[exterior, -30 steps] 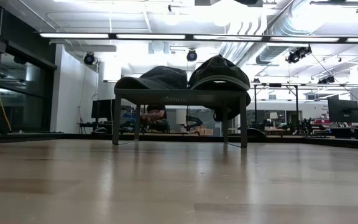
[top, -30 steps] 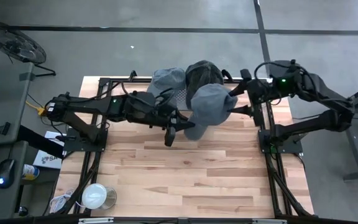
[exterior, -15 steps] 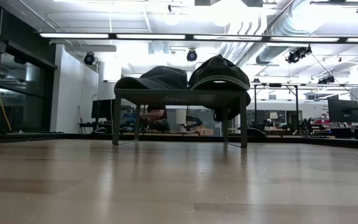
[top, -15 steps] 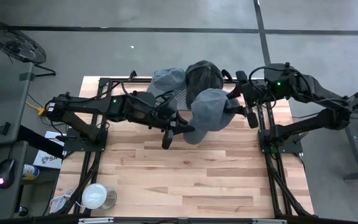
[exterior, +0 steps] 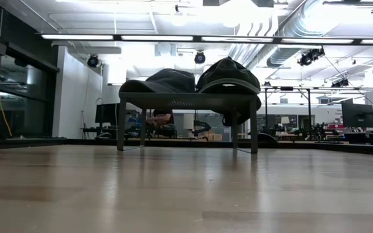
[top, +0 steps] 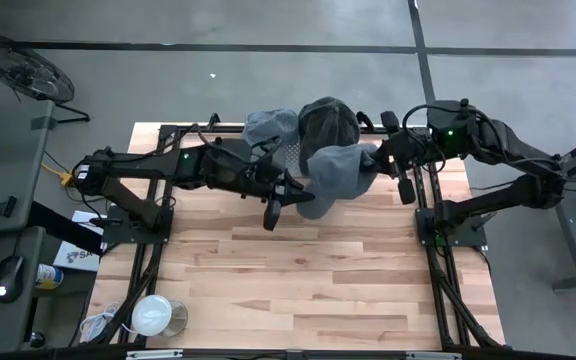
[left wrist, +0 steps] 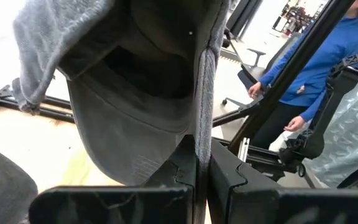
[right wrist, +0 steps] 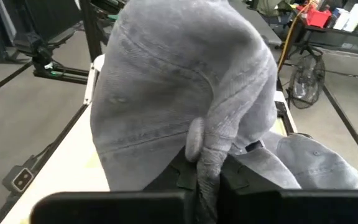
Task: Pick & Place hat
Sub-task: Stack the gray cap on top of the gray cap on the shelf
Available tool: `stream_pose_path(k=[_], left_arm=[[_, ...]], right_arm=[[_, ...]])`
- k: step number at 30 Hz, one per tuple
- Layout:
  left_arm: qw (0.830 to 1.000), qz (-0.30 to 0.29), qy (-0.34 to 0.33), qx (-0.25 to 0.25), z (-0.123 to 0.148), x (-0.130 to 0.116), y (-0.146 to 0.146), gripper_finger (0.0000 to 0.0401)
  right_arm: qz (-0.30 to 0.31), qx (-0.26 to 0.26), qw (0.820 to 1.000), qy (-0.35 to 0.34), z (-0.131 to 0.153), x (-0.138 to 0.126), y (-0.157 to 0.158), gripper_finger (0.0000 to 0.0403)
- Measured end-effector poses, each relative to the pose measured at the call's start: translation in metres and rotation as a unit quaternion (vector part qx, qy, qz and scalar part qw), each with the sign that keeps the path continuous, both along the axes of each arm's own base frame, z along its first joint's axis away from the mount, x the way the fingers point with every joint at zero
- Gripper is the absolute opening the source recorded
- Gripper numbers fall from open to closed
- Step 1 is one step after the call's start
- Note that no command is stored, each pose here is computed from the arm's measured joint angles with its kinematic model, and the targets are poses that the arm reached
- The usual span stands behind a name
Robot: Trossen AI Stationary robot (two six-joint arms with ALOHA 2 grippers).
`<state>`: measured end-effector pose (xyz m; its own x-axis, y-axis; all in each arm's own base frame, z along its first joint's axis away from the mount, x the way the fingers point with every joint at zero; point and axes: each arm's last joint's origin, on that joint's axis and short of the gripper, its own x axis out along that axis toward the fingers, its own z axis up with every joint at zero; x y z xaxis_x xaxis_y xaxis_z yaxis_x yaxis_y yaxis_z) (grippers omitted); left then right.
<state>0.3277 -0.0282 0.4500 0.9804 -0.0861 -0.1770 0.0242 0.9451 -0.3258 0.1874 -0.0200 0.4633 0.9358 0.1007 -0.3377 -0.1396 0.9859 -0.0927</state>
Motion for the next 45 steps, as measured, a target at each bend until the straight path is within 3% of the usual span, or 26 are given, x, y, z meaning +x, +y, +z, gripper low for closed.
stream_pose_path(k=[10,18,27,35,45], left_arm=[[1.000,0.006,0.006,-0.007,-0.001,0.001,0.025,0.0012],[0.999,0.046,0.006,0.020,-0.001,0.001,0.031,0.0083],[0.998,0.048,0.001,0.040,0.007,-0.011,0.031,0.0160],[0.995,0.072,-0.032,0.057,0.030,-0.044,0.028,0.0188],[0.971,0.162,-0.113,0.136,0.038,-0.024,0.006,0.0188]], right_arm=[[-0.029,0.031,0.999,0.000,0.001,-0.001,-0.006,0.0002],[-0.044,0.067,0.997,-0.002,0.002,-0.004,-0.011,0.0001],[-0.060,0.064,0.996,-0.026,0.018,-0.028,-0.012,0.0001],[-0.116,0.036,0.992,-0.036,0.042,-0.052,-0.011,0.0000],[-0.250,0.088,0.960,-0.084,0.046,-0.021,-0.024,0.0000]])
